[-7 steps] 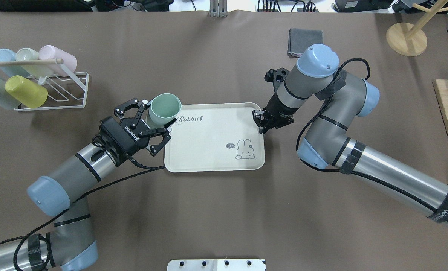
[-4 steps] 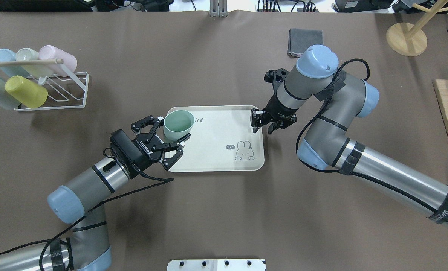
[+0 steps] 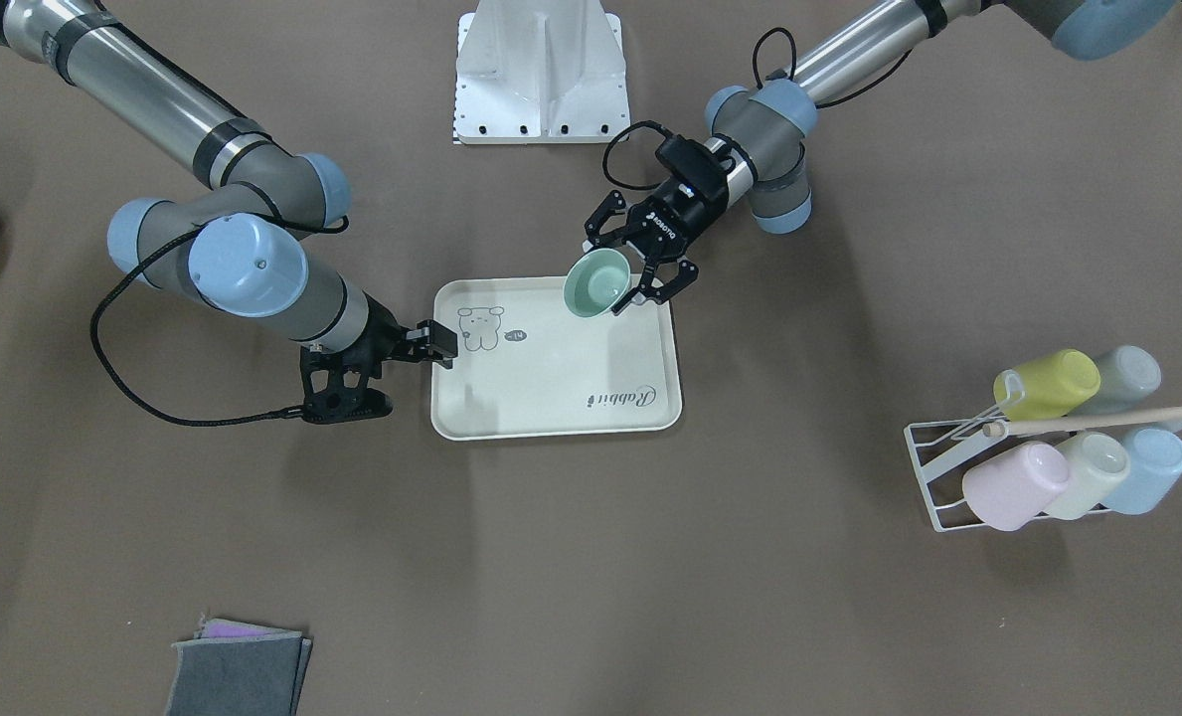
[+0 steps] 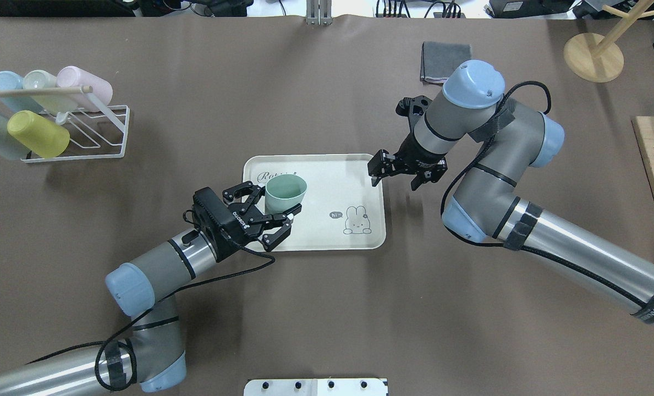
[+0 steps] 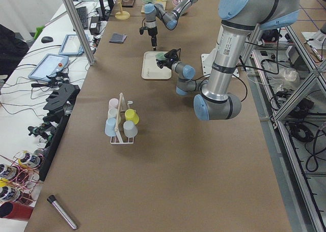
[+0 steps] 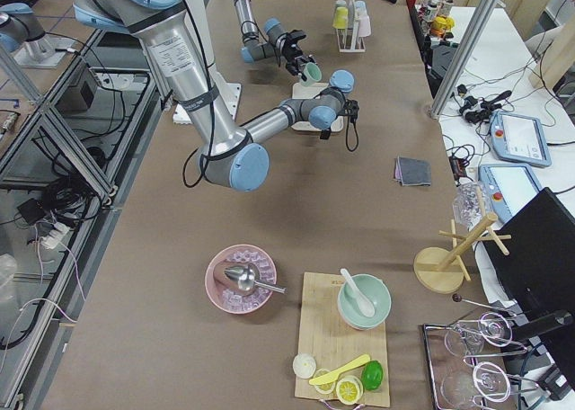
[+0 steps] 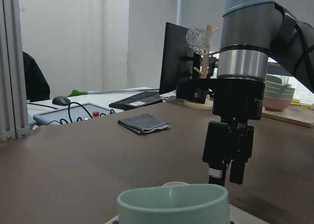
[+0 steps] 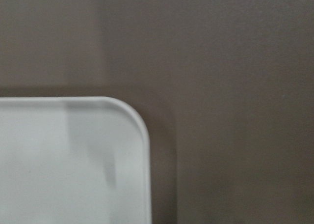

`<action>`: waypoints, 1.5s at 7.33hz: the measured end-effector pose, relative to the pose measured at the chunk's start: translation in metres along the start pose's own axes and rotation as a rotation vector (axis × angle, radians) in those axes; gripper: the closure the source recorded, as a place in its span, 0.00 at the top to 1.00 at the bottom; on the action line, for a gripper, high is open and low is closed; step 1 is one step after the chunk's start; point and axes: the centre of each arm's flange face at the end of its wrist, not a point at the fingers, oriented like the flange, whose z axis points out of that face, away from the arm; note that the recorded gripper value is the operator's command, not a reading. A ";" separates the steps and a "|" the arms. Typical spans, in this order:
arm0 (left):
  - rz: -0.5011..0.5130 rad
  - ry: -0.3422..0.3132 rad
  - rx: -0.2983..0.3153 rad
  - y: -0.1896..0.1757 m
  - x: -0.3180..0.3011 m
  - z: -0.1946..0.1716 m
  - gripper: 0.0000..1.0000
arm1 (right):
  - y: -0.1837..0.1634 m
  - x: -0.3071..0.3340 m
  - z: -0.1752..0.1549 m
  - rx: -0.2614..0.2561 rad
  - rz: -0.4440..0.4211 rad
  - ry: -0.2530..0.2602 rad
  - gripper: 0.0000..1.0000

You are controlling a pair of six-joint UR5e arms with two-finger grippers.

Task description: Pick up and place green cup on tray

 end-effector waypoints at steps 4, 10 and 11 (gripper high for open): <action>0.061 -0.047 -0.132 -0.023 -0.013 0.054 0.11 | -0.035 0.067 -0.031 0.036 0.085 0.067 1.00; 0.073 -0.042 -0.158 -0.023 -0.004 0.083 0.32 | -0.086 0.143 -0.105 0.111 0.098 0.217 1.00; 0.067 -0.030 -0.151 -0.019 0.000 0.079 0.35 | -0.089 0.160 -0.122 0.108 0.073 0.237 1.00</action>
